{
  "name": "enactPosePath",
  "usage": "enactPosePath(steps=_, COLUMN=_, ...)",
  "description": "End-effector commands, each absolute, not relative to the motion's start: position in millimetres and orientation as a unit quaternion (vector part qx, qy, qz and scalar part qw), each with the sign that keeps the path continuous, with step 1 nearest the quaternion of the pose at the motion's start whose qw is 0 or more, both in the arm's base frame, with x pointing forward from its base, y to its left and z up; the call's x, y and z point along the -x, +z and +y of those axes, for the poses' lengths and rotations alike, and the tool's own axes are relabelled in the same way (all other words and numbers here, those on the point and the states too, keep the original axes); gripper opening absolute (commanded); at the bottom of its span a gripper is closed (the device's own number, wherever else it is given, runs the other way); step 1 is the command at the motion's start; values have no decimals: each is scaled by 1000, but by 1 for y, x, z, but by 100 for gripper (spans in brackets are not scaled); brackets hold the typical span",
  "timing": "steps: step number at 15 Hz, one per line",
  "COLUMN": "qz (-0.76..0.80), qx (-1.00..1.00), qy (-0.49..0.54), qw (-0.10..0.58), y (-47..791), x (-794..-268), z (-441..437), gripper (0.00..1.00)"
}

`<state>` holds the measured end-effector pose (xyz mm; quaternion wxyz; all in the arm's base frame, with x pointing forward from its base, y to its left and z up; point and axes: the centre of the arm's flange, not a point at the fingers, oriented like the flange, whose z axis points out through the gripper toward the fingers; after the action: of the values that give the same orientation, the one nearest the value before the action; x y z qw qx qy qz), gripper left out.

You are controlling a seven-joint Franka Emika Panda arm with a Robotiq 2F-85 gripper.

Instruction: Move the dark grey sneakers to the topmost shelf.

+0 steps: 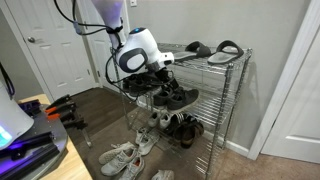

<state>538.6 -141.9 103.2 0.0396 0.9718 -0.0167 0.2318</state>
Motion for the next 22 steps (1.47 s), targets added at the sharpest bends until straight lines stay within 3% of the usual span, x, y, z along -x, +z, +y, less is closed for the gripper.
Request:
enactPosePath(steps=1, qz=38, qx=-972, qy=225, qw=46, y=96, x=-541, z=-141, gripper=100)
enactPosePath(steps=10, qz=149, qx=-972, qy=179, qw=24, y=84, x=-538, z=-136, gripper=100)
enactPosePath(steps=22, qz=134, qx=-972, qy=190, qw=32, y=79, x=-548, z=-124, gripper=100)
